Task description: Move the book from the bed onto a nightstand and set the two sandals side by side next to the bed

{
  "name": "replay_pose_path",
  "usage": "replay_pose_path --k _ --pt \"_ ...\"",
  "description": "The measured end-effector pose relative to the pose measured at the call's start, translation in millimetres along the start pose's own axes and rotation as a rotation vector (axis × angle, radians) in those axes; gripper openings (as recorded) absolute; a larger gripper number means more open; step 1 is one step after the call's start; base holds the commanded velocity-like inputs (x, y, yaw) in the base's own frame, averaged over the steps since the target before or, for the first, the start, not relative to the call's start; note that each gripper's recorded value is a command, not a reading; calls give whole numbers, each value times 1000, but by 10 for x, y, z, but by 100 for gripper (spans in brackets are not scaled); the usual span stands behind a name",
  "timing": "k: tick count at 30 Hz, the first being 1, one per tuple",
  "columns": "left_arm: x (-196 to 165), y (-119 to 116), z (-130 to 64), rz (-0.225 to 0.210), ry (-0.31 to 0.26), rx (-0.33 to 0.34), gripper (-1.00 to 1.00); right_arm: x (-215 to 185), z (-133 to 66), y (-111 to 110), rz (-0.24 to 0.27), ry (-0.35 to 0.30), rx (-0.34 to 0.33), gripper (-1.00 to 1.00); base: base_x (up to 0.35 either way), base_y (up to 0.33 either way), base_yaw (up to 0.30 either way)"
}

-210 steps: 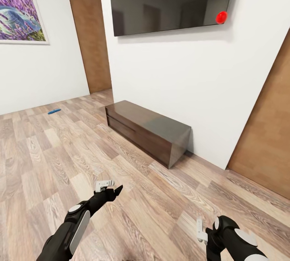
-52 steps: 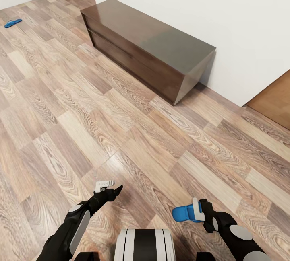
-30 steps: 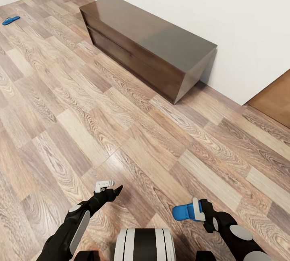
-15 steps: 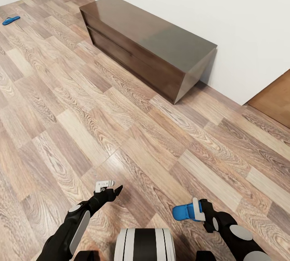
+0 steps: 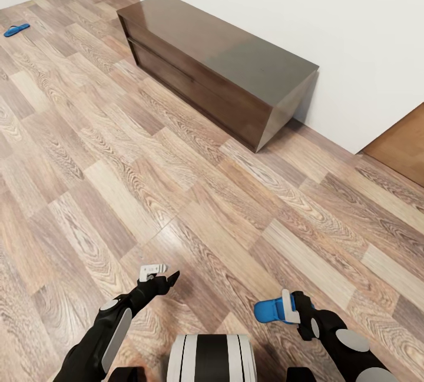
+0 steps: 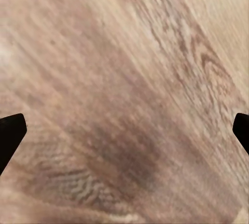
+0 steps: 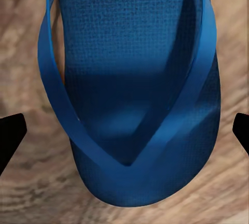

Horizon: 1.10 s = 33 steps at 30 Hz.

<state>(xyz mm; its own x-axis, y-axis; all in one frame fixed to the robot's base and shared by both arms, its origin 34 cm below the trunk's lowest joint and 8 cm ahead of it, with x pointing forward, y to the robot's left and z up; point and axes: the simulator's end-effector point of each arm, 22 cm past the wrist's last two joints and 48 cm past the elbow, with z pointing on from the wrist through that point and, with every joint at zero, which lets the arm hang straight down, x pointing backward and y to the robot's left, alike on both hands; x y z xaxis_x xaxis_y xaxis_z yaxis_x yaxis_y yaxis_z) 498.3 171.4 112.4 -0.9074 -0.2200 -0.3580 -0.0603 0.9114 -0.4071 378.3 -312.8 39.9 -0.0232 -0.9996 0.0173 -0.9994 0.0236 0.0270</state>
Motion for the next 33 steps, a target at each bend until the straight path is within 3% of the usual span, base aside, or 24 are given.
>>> replay_pose_path --k 33 --pt "-1 1 0 -1 0 0 100 0 0 0 0 0 0 100 14 22 0"
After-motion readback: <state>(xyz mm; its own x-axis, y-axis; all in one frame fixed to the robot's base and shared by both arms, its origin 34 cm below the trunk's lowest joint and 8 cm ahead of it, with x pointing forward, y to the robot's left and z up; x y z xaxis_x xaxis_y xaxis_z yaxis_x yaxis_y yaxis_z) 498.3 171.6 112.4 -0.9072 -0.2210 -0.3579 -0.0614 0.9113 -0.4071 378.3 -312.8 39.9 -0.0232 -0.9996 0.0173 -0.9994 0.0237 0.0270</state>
